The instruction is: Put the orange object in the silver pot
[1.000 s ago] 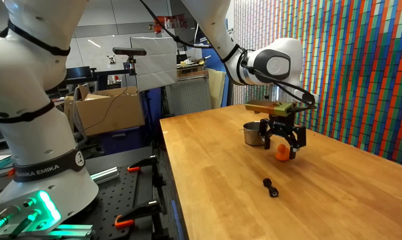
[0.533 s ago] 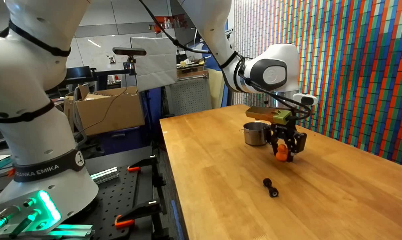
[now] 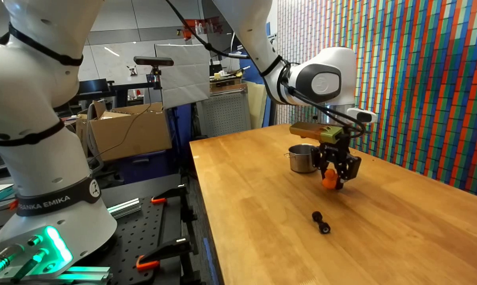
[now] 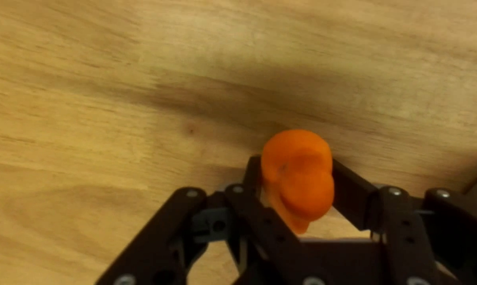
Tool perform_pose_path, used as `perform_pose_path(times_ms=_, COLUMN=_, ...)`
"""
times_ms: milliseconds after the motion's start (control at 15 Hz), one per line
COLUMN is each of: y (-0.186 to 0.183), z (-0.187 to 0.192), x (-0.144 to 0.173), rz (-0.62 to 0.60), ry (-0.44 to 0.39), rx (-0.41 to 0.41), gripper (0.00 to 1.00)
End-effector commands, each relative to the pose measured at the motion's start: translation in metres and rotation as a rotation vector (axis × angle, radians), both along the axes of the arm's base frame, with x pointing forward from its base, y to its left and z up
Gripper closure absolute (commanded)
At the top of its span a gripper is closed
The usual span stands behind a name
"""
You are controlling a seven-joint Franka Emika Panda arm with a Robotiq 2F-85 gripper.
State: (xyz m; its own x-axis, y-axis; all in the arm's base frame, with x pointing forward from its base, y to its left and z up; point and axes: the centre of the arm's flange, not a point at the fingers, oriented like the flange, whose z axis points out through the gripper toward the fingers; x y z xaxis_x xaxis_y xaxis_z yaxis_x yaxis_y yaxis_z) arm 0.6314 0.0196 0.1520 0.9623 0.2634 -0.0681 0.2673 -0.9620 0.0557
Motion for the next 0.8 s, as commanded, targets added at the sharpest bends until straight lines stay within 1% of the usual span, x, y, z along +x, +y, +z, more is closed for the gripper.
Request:
perform_pose_path(times_ms=0, y=0.001, z=0.055, x=-0.002, rz=-0.037, ry=0.033, rx=0.035, gripper=0.81)
perform_pose_path(times_ms=200, y=0.014, z=0.088, x=-0.002, rz=-0.065, ry=0.037, rx=0.067, gripper=0.81)
perform_pose_path(times_ms=333, y=0.029, z=0.101, x=-0.006, rz=-0.091, ry=0.03, rx=0.119, gripper=0.81)
perform_pose_path(times_ms=533, y=0.057, z=0.103, x=-0.009, rz=-0.136, ry=0.007, rx=0.172, gripper=0.81)
perform_pose_path(times_ms=733, y=0.085, z=0.095, x=-0.013, rz=-0.153, ry=0.02, rx=0.195, gripper=0.81)
